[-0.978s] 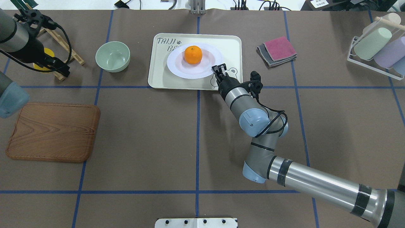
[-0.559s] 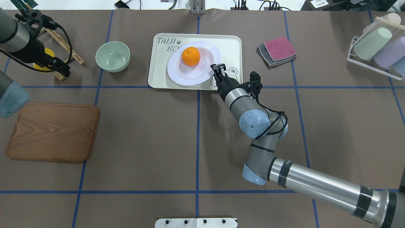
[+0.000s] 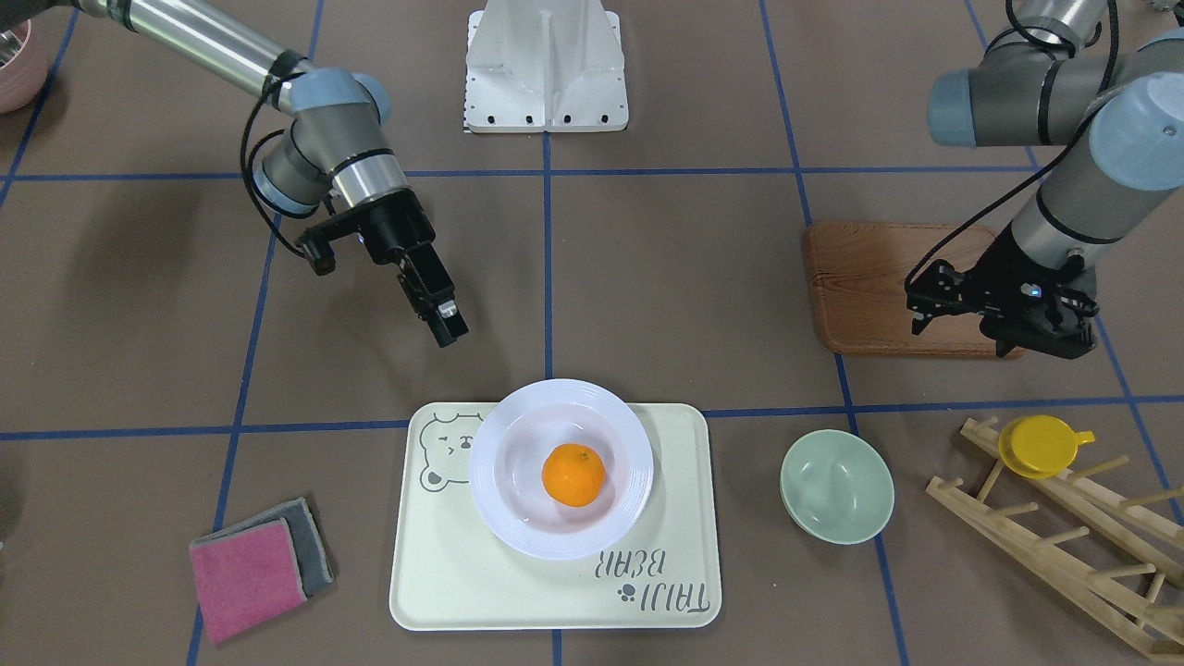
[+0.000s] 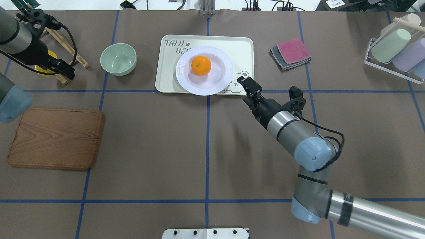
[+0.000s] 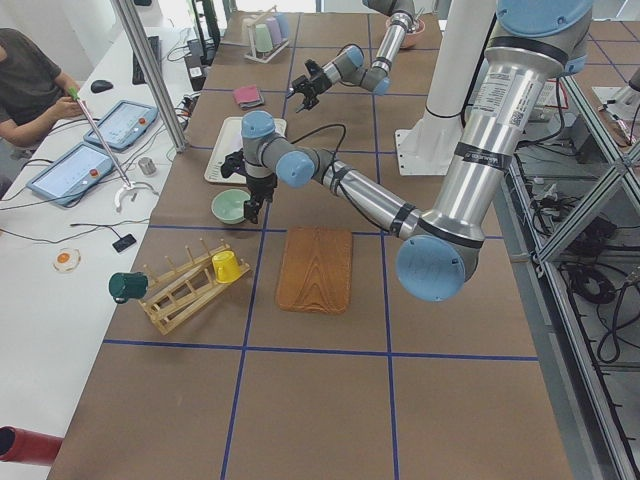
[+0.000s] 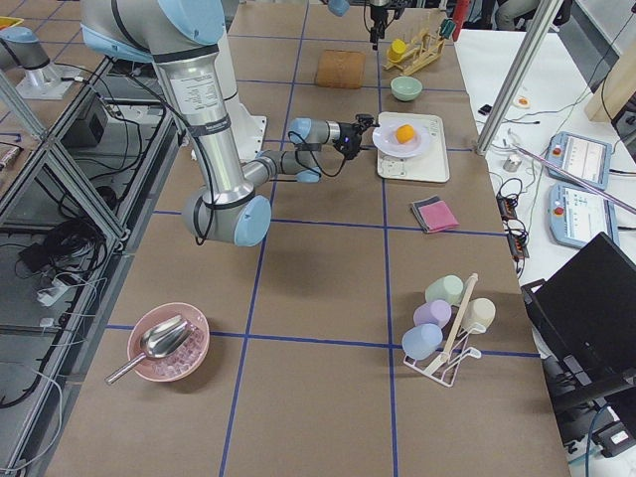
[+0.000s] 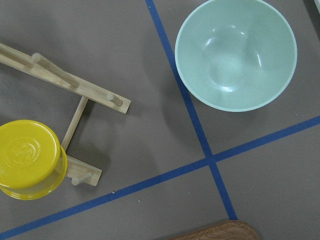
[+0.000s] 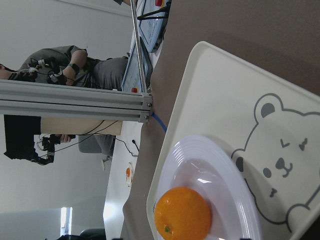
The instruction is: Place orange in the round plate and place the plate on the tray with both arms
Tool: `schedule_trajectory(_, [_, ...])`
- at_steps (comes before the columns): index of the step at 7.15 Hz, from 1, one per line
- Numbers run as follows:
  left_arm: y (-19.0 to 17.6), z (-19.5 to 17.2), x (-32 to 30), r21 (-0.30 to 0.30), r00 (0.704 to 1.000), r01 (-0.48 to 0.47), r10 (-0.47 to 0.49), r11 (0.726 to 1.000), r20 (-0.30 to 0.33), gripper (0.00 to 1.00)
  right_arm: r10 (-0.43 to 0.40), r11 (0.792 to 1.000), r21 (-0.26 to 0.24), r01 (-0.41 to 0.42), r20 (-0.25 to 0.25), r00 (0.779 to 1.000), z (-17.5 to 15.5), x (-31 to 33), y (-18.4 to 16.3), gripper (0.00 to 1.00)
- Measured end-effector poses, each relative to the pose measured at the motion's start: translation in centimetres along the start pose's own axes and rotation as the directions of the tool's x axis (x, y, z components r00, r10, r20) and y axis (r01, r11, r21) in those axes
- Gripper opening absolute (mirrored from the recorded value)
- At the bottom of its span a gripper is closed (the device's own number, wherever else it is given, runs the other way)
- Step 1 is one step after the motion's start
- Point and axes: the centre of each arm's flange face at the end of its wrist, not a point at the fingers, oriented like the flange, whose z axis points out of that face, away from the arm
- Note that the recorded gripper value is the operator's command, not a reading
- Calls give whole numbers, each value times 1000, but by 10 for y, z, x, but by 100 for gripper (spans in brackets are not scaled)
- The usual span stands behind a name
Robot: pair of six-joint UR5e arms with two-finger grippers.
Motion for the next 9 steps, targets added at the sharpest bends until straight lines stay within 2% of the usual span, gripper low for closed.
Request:
schedule_trajectory(1, [1,-2,1,3,1000,-6,6,1000,-2,99,-153,985,-89,148,-43,987,-32,12,-19,100])
schedule_trajectory(2, [2,-6,3,9,1000,-15,16,1000,-6,99,-305,940,-185,286,-85,948,-52,25,-57,100])
schedule_trajectory(3, [2,-11,4,17,999,-42,42,999,-7,99,-453,866,-292,407,-113,884,-67,31,-114,100])
schedule_trajectory(4, [4,-15,-1,23,995,-96,96,995,-3,99,-593,764,-398,508,-123,795,-81,35,-180,100])
schedule_trajectory(5, [10,-19,-16,22,986,-169,169,985,10,99,-732,629,-494,601,-116,671,-100,41,-251,100])
schedule_trajectory(6, [15,-26,-39,21,974,-226,226,974,27,99,-838,496,-560,664,-107,535,-124,50,-311,100])
schedule_trajectory(7, [23,-33,-65,17,966,-257,256,966,29,99,-908,381,-608,696,-104,406,-144,58,-356,100])
schedule_trajectory(8, [38,-36,-89,7,960,-281,280,960,16,99,-953,278,-657,701,-97,287,-158,62,-390,100])
schedule_trajectory(9, [49,-37,-106,-3,955,-297,297,955,9,99,-983,174,-724,668,-85,164,-167,62,-425,100])
